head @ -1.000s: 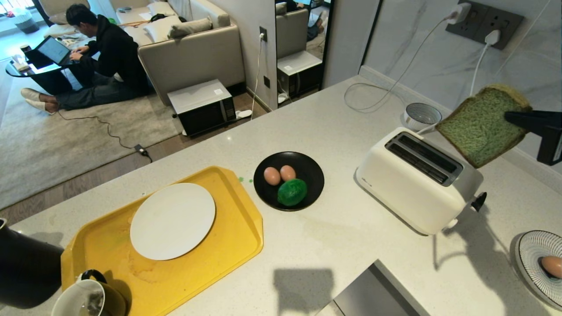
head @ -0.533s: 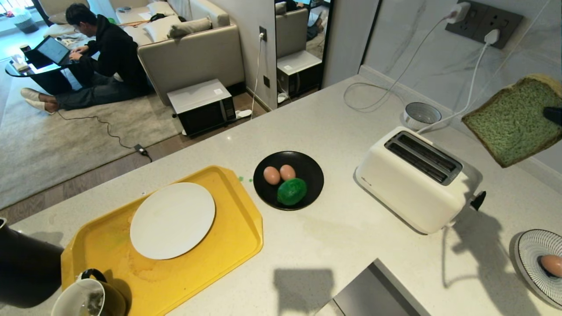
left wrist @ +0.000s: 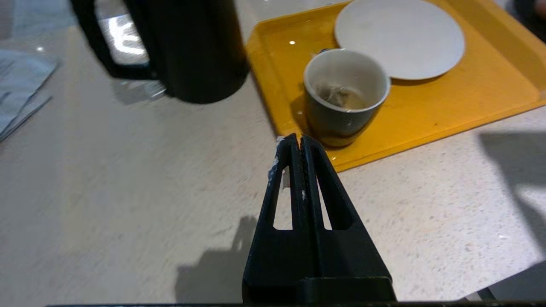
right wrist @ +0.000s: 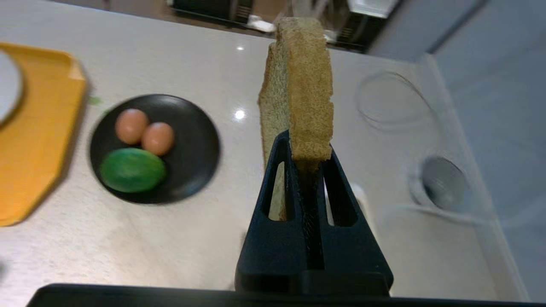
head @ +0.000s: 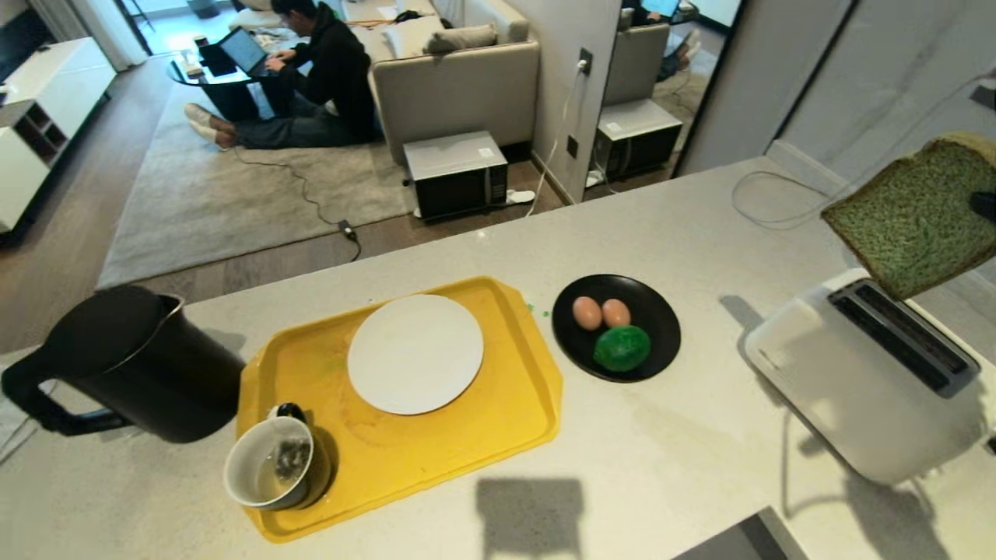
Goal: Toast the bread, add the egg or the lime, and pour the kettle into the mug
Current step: Put the baked bread on a plate
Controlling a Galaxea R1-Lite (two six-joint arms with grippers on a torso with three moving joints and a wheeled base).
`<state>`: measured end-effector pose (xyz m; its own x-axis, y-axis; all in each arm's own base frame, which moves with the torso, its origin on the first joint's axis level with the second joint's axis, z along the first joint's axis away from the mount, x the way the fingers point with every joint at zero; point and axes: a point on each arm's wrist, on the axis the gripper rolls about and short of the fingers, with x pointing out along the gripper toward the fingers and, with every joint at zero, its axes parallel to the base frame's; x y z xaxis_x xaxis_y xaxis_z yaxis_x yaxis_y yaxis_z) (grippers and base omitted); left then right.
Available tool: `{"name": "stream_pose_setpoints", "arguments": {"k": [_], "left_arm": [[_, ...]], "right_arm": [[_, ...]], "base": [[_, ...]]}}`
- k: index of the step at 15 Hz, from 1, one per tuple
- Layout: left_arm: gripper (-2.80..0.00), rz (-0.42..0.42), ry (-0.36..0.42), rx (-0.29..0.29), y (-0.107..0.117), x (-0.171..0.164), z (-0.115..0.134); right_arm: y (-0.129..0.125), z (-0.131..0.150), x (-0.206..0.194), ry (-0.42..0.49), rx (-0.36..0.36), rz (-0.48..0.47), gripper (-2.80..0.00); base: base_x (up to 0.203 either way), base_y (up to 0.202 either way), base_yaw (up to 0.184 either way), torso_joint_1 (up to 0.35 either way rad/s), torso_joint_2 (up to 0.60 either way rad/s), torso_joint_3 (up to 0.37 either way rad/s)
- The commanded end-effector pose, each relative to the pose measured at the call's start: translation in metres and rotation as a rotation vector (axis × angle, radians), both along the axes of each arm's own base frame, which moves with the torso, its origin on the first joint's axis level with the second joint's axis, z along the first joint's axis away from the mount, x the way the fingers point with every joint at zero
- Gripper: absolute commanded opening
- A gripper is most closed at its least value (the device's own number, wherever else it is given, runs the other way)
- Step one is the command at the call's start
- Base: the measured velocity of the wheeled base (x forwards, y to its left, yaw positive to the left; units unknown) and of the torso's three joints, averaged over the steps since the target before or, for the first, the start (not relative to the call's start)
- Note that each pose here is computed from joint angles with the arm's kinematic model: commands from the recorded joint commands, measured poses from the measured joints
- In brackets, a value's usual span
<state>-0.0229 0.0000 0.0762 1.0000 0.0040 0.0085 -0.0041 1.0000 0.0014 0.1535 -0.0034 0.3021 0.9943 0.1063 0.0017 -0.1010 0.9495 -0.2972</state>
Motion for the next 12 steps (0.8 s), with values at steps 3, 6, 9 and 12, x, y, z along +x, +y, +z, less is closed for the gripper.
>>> {"name": "stream_pose_setpoints", "arguments": {"k": [3,6,9,12], "left_arm": [[-2.8,0.001,0.001,0.0,0.0,0.0,0.0],[-2.8,0.001,0.001,0.0,0.0,0.0,0.0],[-2.8,0.001,0.001,0.0,0.0,0.0,0.0],[-2.8,0.001,0.001,0.0,0.0,0.0,0.0]], "right_arm": [[0.0,-0.002,0.003,0.009,0.0,0.004,-2.8],[0.0,-0.004,0.003,0.015,-0.001,0.01,-2.8],[0.001,-0.008,0.005,0.031,-0.026,0.017,-2.8],[0.01,-0.01,0.008,0.036,-0.054,0.075,-2.8]], "base": [[-0.001,-0.007,0.173,0.004,0.0,0.004],[-0.001,-0.008,0.174,0.006,0.0,0.002],[-0.001,-0.008,0.166,-0.001,0.0,0.003],[-0.001,-0.002,0.037,0.001,0.0,0.001]]}}
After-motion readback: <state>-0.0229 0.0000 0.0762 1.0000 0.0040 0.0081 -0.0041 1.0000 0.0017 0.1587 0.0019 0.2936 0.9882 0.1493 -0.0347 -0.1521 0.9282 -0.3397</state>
